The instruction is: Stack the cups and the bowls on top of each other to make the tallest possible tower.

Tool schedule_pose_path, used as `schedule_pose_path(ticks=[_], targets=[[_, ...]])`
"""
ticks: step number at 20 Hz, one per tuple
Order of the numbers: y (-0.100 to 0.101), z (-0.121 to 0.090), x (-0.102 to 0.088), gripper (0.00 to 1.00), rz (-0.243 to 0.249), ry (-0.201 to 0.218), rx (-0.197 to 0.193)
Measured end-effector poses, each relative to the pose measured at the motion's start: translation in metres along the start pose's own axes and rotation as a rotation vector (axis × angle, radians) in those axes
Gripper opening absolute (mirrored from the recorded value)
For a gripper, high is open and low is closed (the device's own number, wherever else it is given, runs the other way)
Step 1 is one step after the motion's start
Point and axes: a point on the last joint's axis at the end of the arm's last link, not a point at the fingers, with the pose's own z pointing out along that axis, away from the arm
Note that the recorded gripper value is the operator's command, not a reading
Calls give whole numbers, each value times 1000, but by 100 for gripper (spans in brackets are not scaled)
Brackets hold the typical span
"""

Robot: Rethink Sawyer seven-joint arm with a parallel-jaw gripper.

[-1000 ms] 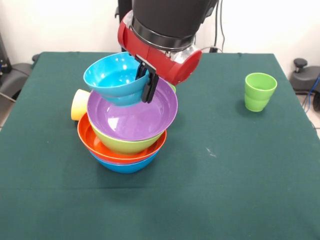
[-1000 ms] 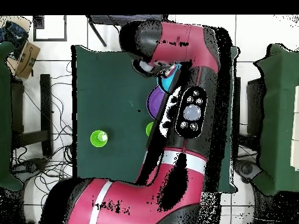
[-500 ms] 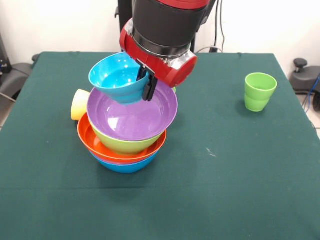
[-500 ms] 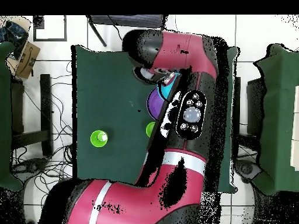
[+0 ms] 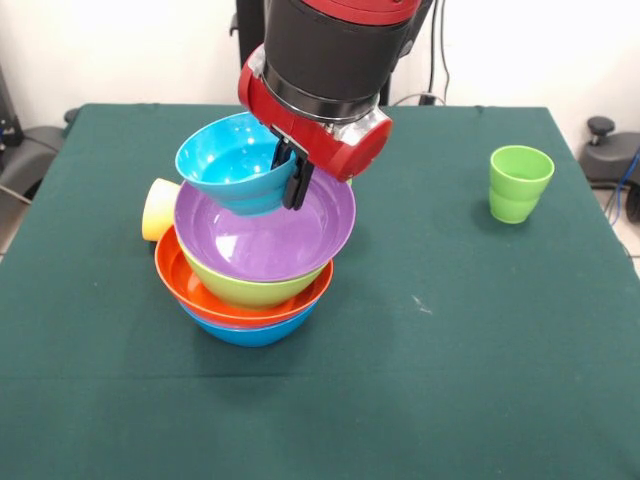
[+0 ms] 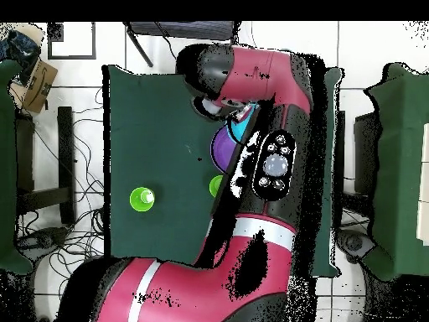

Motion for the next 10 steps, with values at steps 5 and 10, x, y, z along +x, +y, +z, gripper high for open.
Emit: schedule_pose_path(ticks=[5, 10], targets=[[0, 0, -1, 0, 0, -5, -3], [0, 0, -1, 0, 0, -4, -3]])
